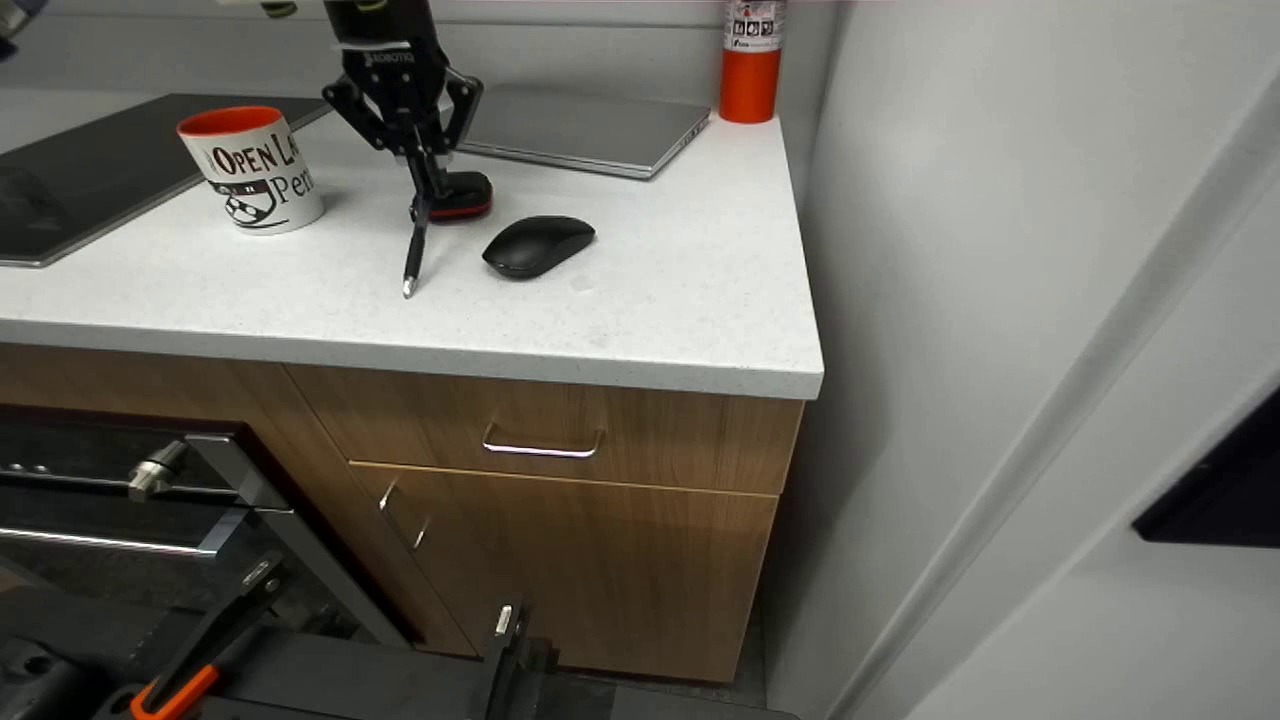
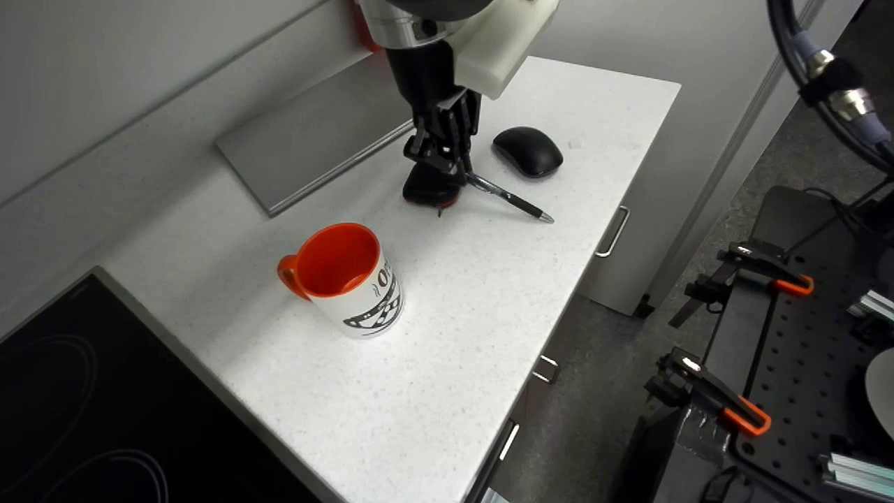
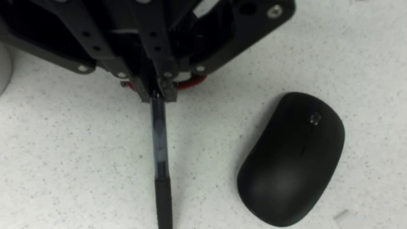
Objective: Remove the pen from the mug cup and place it on the table
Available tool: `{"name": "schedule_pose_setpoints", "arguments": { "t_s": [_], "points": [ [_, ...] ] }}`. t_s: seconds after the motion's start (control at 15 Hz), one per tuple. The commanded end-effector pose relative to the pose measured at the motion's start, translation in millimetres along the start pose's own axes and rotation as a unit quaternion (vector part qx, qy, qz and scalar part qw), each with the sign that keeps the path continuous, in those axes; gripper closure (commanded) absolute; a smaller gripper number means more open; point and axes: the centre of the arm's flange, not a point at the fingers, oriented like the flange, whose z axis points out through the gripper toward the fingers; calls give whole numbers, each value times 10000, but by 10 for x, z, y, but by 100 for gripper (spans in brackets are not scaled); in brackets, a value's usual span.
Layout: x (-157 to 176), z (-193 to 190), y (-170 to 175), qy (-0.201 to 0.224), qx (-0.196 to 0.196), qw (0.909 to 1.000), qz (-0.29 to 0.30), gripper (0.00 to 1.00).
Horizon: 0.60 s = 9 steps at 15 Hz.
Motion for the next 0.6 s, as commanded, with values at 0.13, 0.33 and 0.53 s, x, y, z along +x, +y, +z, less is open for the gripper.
{"name": "schedule_pose_setpoints", "arguments": {
  "t_s": [0.13,0.33,0.53],
  "points": [
    [91,121,90,-298,146,9990,315,97],
    [94,62,220,-137,170,9968,763,63],
    [65,-39,338,-1,313,9947,978,48]
  ]
}}
